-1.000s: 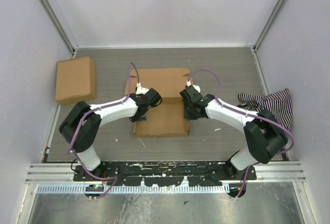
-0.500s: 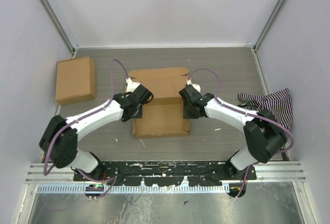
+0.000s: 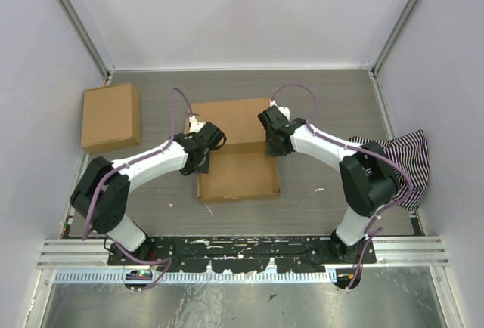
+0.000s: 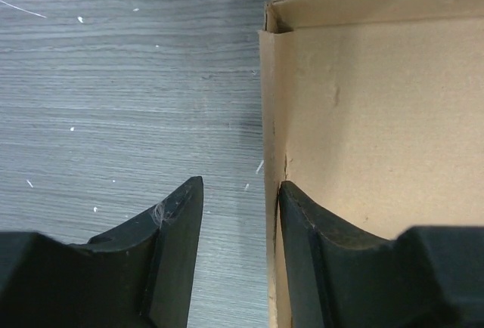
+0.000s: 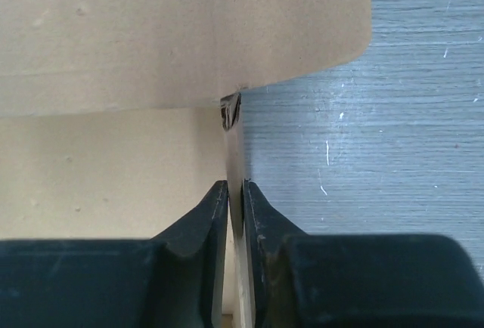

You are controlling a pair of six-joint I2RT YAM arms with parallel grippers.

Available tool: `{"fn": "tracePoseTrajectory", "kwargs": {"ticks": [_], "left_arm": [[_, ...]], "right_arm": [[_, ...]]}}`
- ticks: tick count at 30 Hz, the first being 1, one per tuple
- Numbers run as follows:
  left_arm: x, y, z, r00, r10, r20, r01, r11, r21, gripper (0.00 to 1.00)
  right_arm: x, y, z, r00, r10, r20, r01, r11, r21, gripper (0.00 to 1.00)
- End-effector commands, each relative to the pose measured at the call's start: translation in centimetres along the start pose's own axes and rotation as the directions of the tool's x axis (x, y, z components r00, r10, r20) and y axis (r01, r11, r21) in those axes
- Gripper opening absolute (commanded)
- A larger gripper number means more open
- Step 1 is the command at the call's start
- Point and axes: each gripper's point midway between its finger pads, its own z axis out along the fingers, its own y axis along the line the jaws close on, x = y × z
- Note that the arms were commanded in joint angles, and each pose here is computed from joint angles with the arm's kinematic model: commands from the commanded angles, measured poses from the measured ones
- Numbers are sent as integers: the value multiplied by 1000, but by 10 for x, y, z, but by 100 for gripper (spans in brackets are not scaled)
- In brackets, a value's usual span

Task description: Fold the paper box

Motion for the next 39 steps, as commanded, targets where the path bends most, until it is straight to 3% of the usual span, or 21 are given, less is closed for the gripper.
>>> {"fn": "tracePoseTrajectory", "kwargs": {"ticks": [1,4,7,11,20,21,22,24,26,28,34,39], "left_arm": [[-11,-14,3,1000,-6,13,5,999,39,50],[-11,-11,4,1000,-6,22,5,1000,22,43],[-14,-8,4,1000,-2,29,2,1000,2,31],[-17,-2,7,999,9,37,-8,999,-43,1],[5,4,33,1000,20,-9,-21,993,-113,0],[7,4,35,1000,21,-15,-22,993,-116,2],[8,3,36,1000,21,-19,-23,993,-116,13],[9,2,35,1000,17,-21,-19,994,-105,26],[8,0,32,1000,10,-15,-11,997,-82,48],[5,-2,26,1000,1,-5,-1,999,-51,57],[-15,6,4,998,-41,52,41,999,-14,61],[-30,12,-1,996,-47,81,48,999,-22,61]], "right_arm": [[-6,3,8,1000,-29,-8,29,1000,7,16],[2,-2,15,999,-35,-31,37,999,35,2],[7,-8,19,999,-29,-41,31,997,68,1],[15,-16,26,999,-9,-45,14,992,124,1],[28,-17,39,998,12,-61,-2,988,156,1],[28,-16,39,998,12,-61,-2,988,154,1],[28,-15,39,998,11,-63,-2,989,149,1],[27,-13,38,998,7,-65,2,990,138,1],[26,-12,37,998,7,-66,2,991,134,1],[23,-10,33,998,10,-60,-3,993,121,2],[7,-5,16,1000,26,-16,-25,997,73,9],[-6,-9,6,1000,25,13,-26,996,80,23]]}}
